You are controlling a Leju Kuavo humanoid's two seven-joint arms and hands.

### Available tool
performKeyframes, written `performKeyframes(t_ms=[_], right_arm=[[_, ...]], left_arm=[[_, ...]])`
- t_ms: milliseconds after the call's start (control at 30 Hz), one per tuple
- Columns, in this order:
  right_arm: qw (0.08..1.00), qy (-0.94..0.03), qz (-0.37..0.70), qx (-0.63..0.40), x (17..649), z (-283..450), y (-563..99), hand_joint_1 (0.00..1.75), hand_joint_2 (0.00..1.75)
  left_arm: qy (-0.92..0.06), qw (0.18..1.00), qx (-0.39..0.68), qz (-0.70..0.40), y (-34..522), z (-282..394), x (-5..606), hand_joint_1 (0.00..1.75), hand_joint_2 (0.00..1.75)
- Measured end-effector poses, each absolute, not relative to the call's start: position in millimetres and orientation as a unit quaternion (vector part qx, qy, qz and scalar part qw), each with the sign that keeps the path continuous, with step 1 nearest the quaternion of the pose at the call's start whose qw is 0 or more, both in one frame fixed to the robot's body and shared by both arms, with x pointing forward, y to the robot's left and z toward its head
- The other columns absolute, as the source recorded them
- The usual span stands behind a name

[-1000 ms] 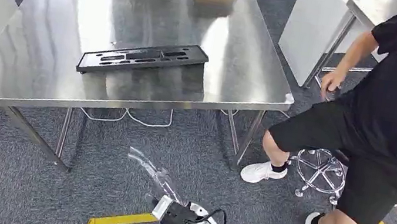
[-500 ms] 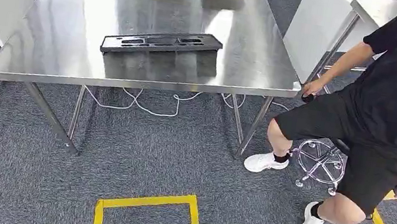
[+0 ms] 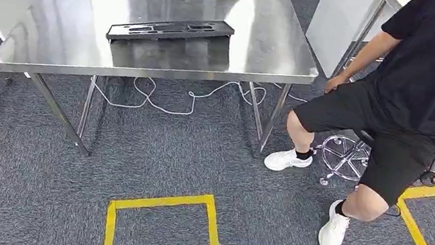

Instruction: Take the parts from the cabinet and place them on the table.

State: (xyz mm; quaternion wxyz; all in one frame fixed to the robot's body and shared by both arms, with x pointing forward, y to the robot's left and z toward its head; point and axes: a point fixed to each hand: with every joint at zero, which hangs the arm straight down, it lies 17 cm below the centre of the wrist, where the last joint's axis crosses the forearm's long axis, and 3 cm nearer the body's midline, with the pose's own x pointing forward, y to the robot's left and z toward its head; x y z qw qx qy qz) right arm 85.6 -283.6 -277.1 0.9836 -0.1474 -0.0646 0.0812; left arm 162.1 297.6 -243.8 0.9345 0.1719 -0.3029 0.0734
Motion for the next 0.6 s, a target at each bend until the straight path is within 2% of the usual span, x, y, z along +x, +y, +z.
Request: performKeyframes(t_ms=[600], right_arm=[[0.986,-0.069,0.061,-0.137,86.5,-276.9,-271.1,0.00,0.00]], left_arm=[[-0.312,0.934,0.164,0.056,291.9,-242.2,168.5,0.00,0.00]])
